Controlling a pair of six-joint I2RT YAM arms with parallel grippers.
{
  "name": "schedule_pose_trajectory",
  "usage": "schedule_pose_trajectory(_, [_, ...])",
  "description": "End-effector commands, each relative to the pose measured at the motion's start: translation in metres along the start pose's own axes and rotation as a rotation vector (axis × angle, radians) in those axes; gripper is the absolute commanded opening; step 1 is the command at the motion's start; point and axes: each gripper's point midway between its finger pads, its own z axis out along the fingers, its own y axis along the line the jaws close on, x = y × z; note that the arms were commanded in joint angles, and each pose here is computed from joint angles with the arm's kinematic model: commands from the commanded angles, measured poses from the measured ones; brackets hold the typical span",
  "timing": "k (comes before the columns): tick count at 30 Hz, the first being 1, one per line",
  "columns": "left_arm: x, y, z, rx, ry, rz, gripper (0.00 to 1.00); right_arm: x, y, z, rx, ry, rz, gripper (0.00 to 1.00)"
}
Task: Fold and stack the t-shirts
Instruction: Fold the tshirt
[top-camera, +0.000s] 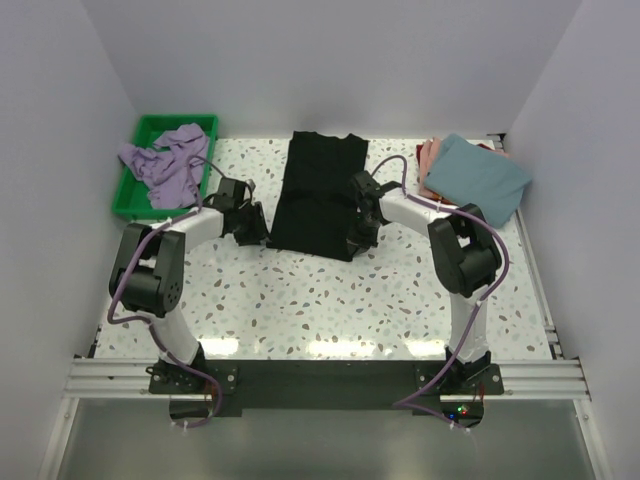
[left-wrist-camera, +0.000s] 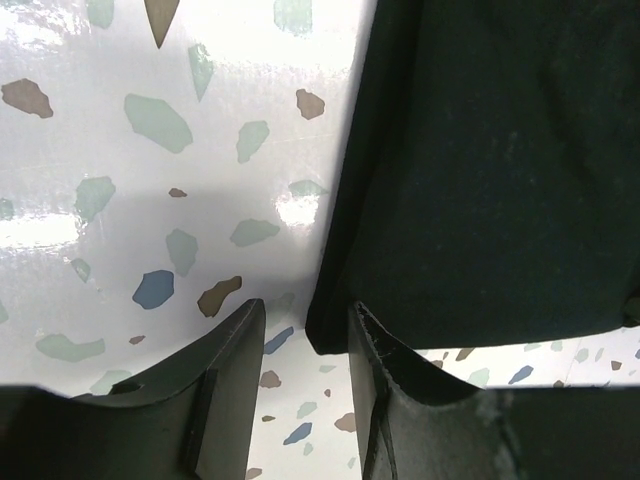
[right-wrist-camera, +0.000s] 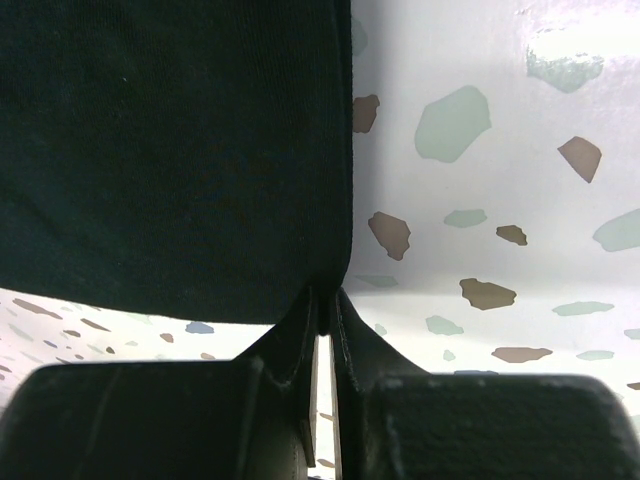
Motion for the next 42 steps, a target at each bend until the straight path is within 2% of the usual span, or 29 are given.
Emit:
schedule_pose_trajectory(1, [-0.004, -0.002, 0.003, 0.004, -0.003, 0.005, 0.42, 0.012, -0.019, 0.016, 0.085, 0.047, 0.002, 0.03])
schedule_pose_trajectory(11, [0.021, -0.005, 0.011, 0.006, 0.06, 0.023, 0.38, 0.009, -0.017, 0.016, 0.083, 0.043, -0.002, 0.03])
schedule_pose_trajectory(20, [0.035, -0.007, 0.018, 0.022, 0.109, 0.019, 0.29, 0.008, -0.017, 0.017, 0.084, 0.04, -0.003, 0.03])
schedule_pose_trajectory(23, [0.041, -0.006, 0.02, 0.018, 0.127, 0.015, 0.19, 0.008, -0.017, 0.017, 0.084, 0.04, -0.005, 0.02])
schedule_pose_trajectory(24, [0.042, -0.005, 0.02, 0.017, 0.131, 0.014, 0.1, 0.007, -0.016, 0.017, 0.083, 0.039, -0.005, 0.02])
schedule_pose_trajectory(27, [0.046, -0.006, 0.022, 0.028, 0.147, 0.008, 0.0, 0.006, -0.015, 0.015, 0.078, 0.036, -0.008, 0.0])
schedule_pose_trajectory(33, [0.037, -0.006, 0.009, 0.008, 0.108, 0.02, 0.0, 0.008, -0.019, 0.008, 0.094, 0.032, -0.025, 0.0])
schedule_pose_trajectory(42, [0.037, -0.013, -0.034, 0.015, 0.049, -0.018, 0.0, 0.018, -0.037, -0.032, 0.12, -0.014, -0.061, 0.0])
